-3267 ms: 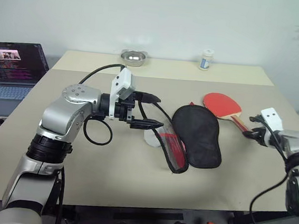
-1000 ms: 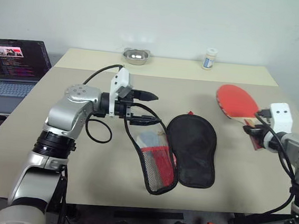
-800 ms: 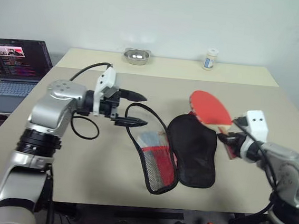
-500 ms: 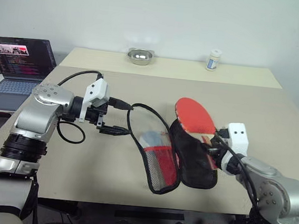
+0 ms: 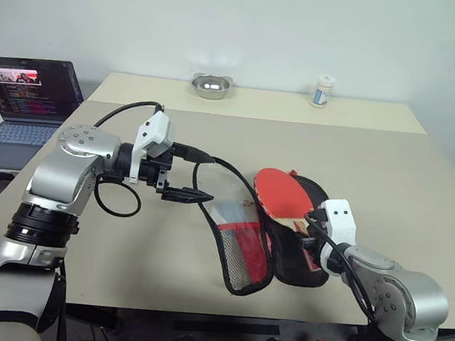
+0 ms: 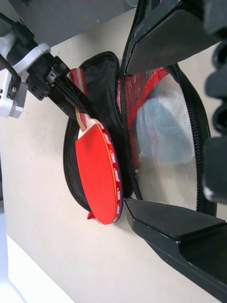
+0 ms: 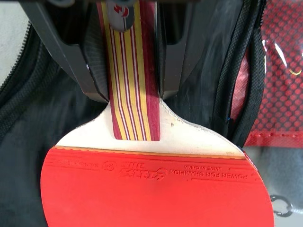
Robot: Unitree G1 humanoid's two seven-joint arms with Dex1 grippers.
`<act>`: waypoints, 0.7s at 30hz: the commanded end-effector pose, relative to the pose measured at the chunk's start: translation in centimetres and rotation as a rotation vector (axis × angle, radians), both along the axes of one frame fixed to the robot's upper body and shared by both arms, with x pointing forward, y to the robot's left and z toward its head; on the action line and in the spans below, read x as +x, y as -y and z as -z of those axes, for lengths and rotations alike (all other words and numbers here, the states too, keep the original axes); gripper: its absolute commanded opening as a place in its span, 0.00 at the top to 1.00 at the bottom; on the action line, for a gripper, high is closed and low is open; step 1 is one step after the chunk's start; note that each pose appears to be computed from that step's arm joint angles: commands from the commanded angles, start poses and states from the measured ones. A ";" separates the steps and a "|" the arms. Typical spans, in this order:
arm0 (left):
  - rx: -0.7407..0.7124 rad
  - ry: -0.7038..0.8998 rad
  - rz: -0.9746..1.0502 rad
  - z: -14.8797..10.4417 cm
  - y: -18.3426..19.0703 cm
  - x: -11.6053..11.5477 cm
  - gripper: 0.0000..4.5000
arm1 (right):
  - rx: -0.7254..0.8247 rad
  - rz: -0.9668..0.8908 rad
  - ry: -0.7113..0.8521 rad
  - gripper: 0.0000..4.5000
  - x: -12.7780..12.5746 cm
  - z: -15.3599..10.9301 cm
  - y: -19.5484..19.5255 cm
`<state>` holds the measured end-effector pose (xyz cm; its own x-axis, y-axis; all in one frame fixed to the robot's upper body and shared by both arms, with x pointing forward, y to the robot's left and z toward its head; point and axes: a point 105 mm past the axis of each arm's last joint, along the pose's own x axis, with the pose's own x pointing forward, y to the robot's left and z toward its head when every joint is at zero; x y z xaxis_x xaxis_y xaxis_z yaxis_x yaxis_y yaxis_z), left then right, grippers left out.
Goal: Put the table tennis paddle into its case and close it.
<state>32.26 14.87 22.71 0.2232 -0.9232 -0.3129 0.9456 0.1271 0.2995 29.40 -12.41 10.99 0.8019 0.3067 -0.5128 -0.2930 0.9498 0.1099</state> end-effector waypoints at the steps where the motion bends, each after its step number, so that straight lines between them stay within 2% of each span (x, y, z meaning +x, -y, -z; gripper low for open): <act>1: -0.024 0.075 0.015 -2.1 0.5 -0.3 0.00 | -0.002 0.058 0.044 0.76 0.6 -0.5 0.8; 2: -0.025 0.076 0.015 -2.2 0.6 -0.3 0.00 | 0.000 0.067 0.049 0.76 0.7 -0.5 0.8; 4: -0.026 0.076 0.015 -2.2 0.7 -0.2 0.00 | 0.004 0.073 0.053 0.59 0.8 -0.5 0.8; 6: -0.029 0.076 0.015 -2.3 0.8 -0.2 0.00 | 0.003 0.076 0.051 0.48 0.7 -0.4 0.9; 8: -0.030 0.073 0.013 -2.2 0.8 -0.2 0.00 | -0.004 0.075 0.051 0.30 0.6 -0.3 0.8; 12: -0.031 0.073 0.011 -2.1 0.7 -0.2 0.00 | -0.015 0.065 0.040 0.01 0.2 0.1 0.8; 21: -0.034 0.072 0.010 -1.8 0.6 -0.1 0.00 | -0.102 0.022 0.055 0.01 -0.1 0.9 0.9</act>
